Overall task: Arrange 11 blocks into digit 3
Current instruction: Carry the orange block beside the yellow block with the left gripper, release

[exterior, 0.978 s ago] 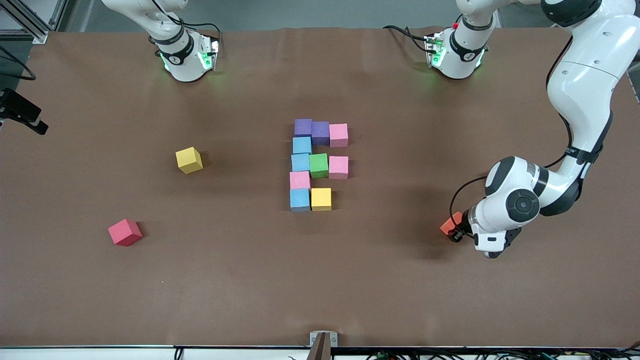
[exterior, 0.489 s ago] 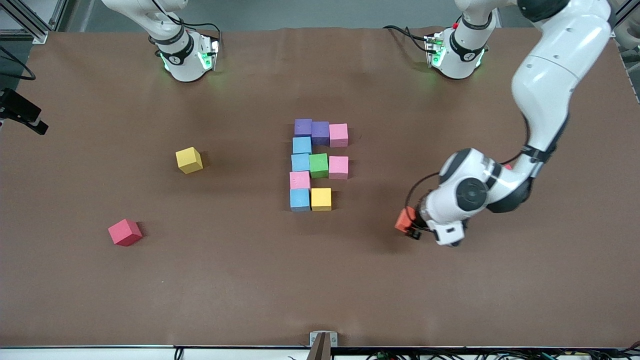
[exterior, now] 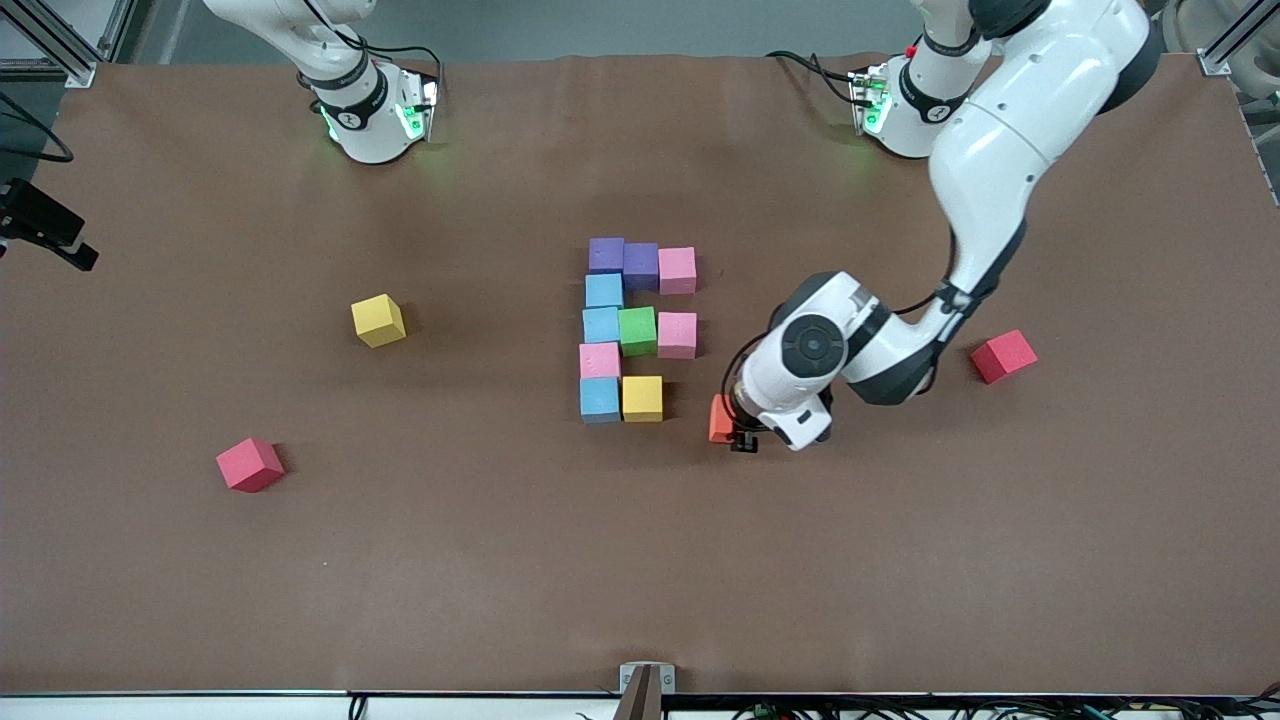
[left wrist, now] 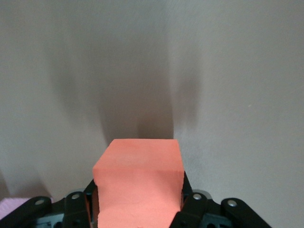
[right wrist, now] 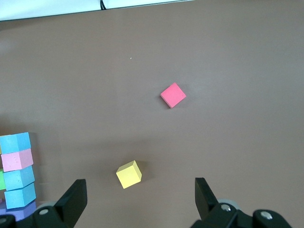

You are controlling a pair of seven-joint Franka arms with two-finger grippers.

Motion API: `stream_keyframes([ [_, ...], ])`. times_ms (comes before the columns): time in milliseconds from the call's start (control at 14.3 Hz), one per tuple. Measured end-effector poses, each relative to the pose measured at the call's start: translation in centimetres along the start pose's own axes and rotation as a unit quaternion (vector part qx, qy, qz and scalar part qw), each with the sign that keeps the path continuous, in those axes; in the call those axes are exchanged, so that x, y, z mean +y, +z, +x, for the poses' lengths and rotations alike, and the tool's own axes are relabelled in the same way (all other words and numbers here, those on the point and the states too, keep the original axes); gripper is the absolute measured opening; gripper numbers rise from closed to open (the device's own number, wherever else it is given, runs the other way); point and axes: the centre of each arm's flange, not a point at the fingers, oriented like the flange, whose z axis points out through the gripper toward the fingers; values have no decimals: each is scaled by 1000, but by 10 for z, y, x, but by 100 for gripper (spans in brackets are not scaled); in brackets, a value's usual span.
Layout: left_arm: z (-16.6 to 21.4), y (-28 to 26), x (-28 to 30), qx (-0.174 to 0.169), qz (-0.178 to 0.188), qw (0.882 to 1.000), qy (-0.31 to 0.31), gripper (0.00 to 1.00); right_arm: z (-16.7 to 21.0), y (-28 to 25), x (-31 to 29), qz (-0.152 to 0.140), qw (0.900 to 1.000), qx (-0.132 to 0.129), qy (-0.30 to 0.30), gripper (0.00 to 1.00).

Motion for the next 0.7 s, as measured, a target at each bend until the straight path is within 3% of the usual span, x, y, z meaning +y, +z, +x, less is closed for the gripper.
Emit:
stream_keyframes([
  [209,-33,16,-13,19,-9,1000,-23,63,0,0,0,0,1000,0,0,100],
  [698,-53,18,-26,20,-11,999,-49,63,0,0,0,0,1000,0,0,100],
])
